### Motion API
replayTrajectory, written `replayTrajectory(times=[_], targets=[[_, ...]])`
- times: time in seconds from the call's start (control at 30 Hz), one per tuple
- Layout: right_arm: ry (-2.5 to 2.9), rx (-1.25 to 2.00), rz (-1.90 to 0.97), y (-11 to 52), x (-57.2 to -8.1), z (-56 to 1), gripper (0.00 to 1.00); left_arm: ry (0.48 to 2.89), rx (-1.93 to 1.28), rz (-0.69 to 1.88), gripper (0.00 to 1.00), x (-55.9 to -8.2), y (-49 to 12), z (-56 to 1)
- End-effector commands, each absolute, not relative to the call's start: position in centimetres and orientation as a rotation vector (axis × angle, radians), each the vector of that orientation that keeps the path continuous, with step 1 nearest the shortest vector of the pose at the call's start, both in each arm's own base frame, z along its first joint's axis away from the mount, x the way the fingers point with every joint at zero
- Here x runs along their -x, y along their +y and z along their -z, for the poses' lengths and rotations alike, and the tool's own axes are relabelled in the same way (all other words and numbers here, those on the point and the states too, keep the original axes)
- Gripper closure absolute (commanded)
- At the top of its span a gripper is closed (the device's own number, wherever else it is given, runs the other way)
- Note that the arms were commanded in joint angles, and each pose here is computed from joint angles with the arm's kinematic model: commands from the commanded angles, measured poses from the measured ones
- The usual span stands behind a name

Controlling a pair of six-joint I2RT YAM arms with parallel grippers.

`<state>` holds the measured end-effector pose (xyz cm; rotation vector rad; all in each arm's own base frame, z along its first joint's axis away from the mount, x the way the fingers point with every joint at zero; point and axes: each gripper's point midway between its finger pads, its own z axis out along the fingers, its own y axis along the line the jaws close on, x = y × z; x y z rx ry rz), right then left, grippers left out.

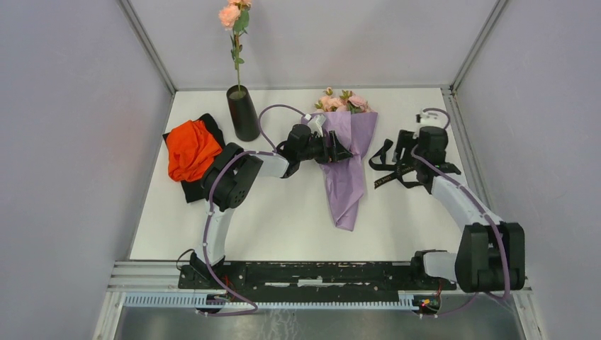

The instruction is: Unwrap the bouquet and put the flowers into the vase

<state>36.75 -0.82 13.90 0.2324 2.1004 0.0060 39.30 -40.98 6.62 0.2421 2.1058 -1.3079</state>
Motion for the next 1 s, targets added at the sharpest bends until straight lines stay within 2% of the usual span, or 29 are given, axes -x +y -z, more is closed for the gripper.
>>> replayTrajectory(times=[0.0,0.03,0.13,0.2,0.3,0.57,0.97], targets=[[2.150,-0.083,-0.067,3.1,-37.9,-11.7,0.26,2.153,-0.210,1.317,0.11,-38.9,-40.5,-5.8],[2.167,-0.071,-0.078,3.6,-38.0,-11.0,0.28,2.155,-0.210,1.318,0.11,-38.9,-40.5,-5.7],[2.192,-0.048,-0.116,4.9,-38.5,-9.6,0.46,2.158,-0.212,1.312,0.11,-38.8,-40.4,-5.5],[2.220,-0.035,-0.146,5.6,-38.9,-8.3,0.64,2.161,-0.212,1.306,0.11,-38.9,-40.4,-5.4],[2.283,-0.041,-0.181,6.2,-39.1,-6.0,0.98,2.168,-0.210,1.302,0.11,-38.8,-40.3,-5.1],[2.343,-0.039,-0.199,6.6,-38.5,-3.0,1.00,2.179,-0.204,1.296,0.11,-39.1,-40.0,-4.5],[2.379,-0.325,-0.087,-1.0,-39.9,-1.3,1.00,2.185,-0.191,1.267,0.11,-38.6,-38.2,-4.4]])
